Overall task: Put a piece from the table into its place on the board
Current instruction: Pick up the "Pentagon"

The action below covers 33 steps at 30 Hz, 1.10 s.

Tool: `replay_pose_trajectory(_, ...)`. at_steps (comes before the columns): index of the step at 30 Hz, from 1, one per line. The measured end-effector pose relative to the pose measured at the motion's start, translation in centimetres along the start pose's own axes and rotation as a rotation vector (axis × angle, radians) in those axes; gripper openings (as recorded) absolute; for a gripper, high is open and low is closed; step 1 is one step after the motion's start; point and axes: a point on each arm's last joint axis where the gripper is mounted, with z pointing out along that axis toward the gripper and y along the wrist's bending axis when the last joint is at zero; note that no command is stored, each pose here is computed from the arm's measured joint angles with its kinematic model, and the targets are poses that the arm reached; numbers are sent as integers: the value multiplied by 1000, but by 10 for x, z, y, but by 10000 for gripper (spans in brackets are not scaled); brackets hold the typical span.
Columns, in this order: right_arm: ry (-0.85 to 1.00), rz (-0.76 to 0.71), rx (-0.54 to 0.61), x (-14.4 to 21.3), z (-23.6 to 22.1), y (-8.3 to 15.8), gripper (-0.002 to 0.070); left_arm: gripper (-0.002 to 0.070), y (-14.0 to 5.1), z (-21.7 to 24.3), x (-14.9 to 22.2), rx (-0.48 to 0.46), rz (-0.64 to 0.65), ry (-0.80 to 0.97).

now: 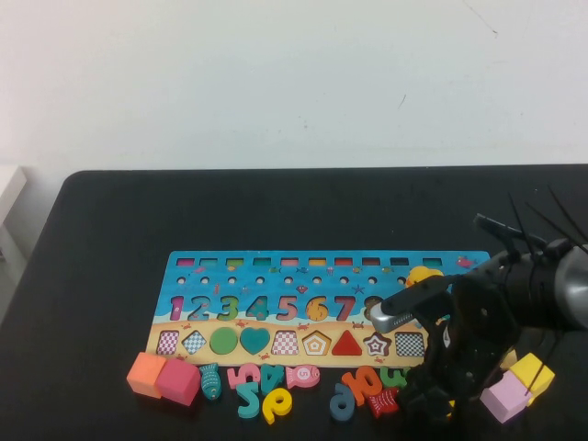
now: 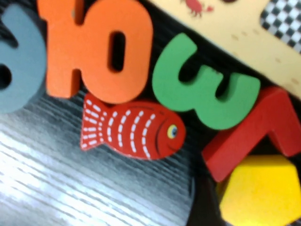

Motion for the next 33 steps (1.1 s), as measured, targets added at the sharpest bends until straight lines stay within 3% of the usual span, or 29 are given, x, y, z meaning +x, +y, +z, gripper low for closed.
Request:
replay_pose_trajectory(7,50,-9,9,-3,-5,-1,426,-2,0,0,0,0,-4,0)
replay_pose_trajectory(26,54,-13,10,-2,-5,-1,404,-2,0,0,0,0,-4,0)
replay_pose_trajectory(33,47,-75,8,-3,-5,4,400,-2,0,0,0,0,-4,2)
